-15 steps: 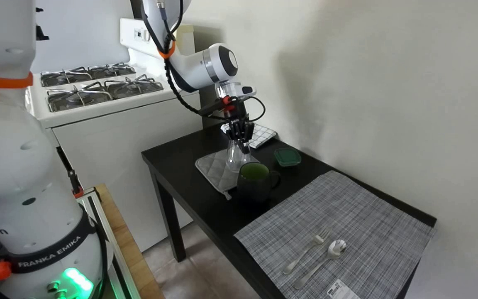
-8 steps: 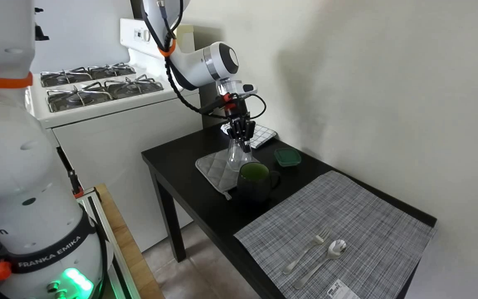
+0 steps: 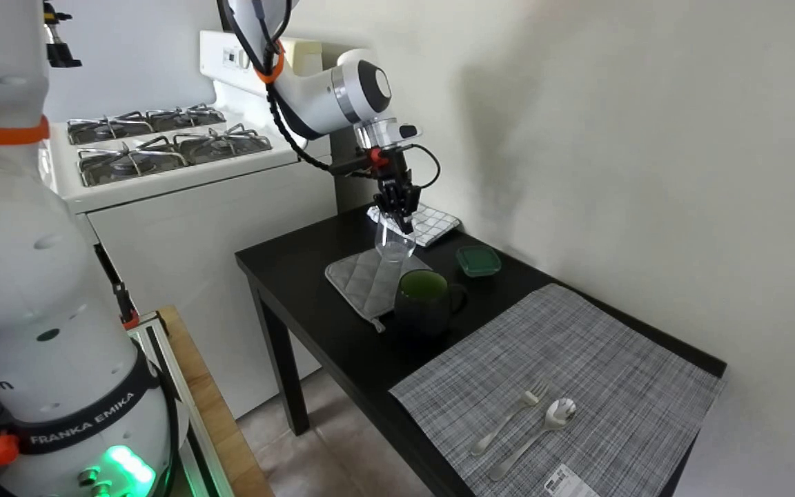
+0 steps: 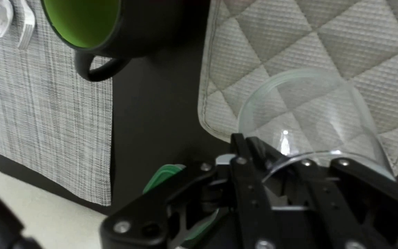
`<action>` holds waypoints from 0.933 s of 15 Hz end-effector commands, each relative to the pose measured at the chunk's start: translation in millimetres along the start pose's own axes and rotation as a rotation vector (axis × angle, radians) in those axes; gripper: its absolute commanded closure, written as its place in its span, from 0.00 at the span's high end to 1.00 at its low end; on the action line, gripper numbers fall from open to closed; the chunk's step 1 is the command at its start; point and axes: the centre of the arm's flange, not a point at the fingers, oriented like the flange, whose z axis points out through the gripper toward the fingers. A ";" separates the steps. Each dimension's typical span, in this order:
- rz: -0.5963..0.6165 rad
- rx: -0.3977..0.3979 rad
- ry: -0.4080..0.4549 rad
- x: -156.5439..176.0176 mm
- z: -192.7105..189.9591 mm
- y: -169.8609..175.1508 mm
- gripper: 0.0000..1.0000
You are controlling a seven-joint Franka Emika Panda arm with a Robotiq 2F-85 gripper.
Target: Correctly position the glass on the mat
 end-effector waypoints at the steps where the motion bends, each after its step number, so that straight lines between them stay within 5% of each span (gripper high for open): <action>1: -0.010 0.097 0.005 -19.0 -2.0 -2.6 0.02; 11: -0.010 0.134 -0.021 -31.2 15.6 -7.6 0.03; 12: -0.011 0.133 -0.023 -31.5 16.1 -7.7 0.10; 13: -0.014 0.131 -0.022 -31.7 16.0 -7.8 0.34; 14: -0.016 0.132 -0.021 -31.8 15.4 -7.8 0.35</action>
